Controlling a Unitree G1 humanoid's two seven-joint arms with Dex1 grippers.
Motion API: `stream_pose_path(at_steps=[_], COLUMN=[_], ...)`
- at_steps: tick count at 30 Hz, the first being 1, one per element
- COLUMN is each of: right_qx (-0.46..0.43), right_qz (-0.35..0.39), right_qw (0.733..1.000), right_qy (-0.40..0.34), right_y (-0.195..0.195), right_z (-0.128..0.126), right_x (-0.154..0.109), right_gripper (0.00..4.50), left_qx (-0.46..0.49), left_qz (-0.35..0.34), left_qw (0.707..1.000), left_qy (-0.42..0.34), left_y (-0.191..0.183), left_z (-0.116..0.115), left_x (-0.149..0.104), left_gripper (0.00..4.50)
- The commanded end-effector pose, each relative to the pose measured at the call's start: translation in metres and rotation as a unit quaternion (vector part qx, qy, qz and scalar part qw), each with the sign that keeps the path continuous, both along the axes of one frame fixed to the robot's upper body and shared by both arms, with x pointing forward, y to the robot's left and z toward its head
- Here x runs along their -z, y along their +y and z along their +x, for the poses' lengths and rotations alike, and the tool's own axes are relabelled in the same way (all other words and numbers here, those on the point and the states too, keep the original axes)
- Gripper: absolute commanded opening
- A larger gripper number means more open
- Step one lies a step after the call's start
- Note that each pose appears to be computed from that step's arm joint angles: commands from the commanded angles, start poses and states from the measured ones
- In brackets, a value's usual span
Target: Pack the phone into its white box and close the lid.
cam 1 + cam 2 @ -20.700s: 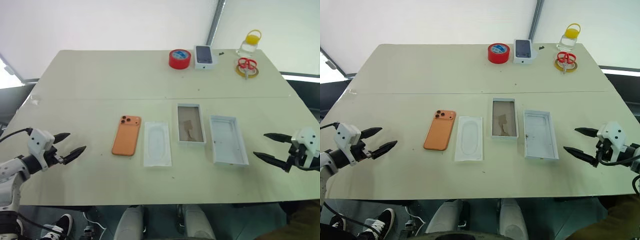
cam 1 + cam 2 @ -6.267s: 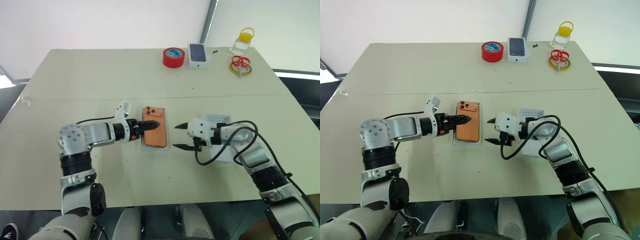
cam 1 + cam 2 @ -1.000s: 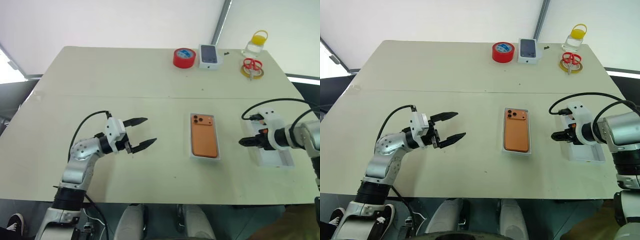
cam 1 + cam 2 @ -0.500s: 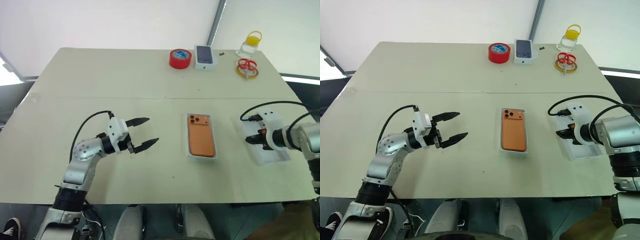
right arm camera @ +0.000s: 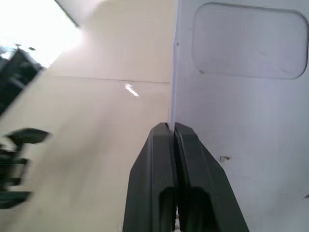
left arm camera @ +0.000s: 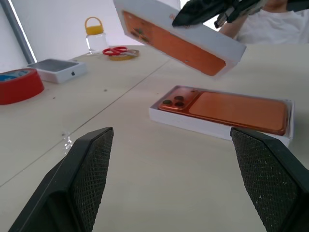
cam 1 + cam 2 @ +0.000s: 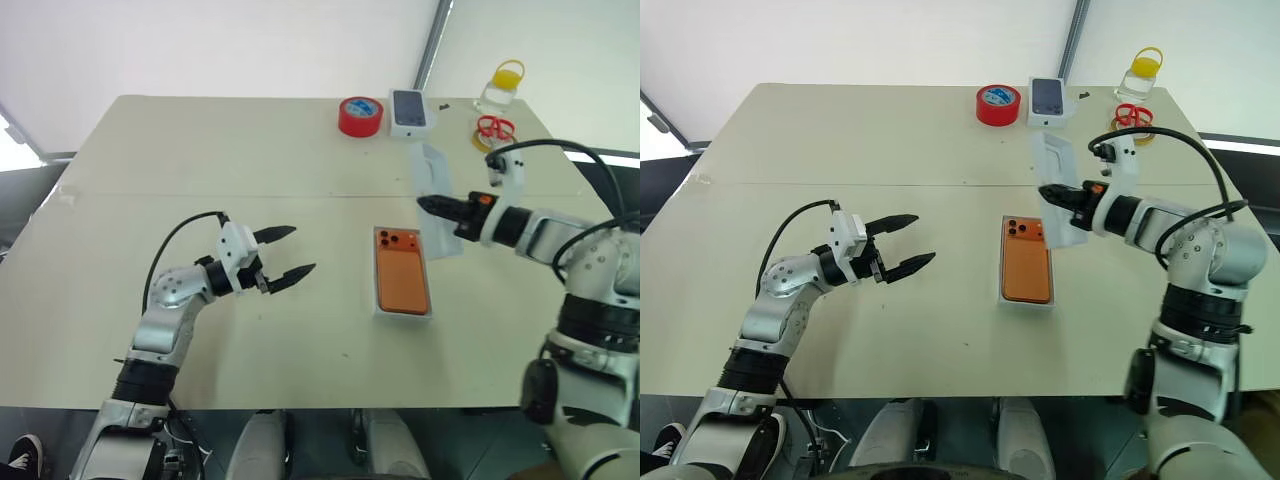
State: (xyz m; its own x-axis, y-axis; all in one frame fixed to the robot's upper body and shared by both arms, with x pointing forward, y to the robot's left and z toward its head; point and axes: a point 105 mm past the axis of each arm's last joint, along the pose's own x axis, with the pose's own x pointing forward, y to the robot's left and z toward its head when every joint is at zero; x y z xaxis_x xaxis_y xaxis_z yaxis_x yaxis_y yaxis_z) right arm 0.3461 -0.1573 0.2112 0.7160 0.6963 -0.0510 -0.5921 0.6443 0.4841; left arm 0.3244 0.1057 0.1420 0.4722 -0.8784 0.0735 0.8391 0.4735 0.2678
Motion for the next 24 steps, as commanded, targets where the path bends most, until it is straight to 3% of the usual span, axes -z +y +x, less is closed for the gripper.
stream_pose_path(at_steps=[1, 4, 11, 18, 24], right_qx=[-0.033, -0.067, -0.116, -0.106, -0.077], right_qz=[0.046, 0.075, 0.167, 0.176, 0.147], right_qw=[0.998, 0.995, 0.978, 0.971, 0.969], right_qy=[-0.03, -0.006, 0.037, 0.119, 0.182], right_y=[0.022, 0.048, 0.086, 0.101, 0.09], right_z=[-0.018, -0.038, -0.067, -0.065, -0.051], right_x=[-0.009, 0.007, 0.013, 0.034, 0.059], right_gripper=[0.03, 0.03, 0.03, 0.03, 0.0], left_qx=[0.005, 0.013, 0.021, 0.024, 0.048], left_qz=[-0.003, 0.0, -0.002, -0.018, -0.02], left_qw=[1.0, 1.0, 1.0, 0.999, 0.998], left_qy=[-0.021, -0.019, -0.009, 0.011, 0.038], left_y=[-0.004, -0.007, -0.002, -0.004, -0.025], left_z=[0.003, 0.004, 0.001, -0.002, -0.018], left_x=[-0.013, -0.015, -0.022, -0.025, -0.011], left_gripper=[4.07, 4.07, 4.07, 4.07, 1.38])
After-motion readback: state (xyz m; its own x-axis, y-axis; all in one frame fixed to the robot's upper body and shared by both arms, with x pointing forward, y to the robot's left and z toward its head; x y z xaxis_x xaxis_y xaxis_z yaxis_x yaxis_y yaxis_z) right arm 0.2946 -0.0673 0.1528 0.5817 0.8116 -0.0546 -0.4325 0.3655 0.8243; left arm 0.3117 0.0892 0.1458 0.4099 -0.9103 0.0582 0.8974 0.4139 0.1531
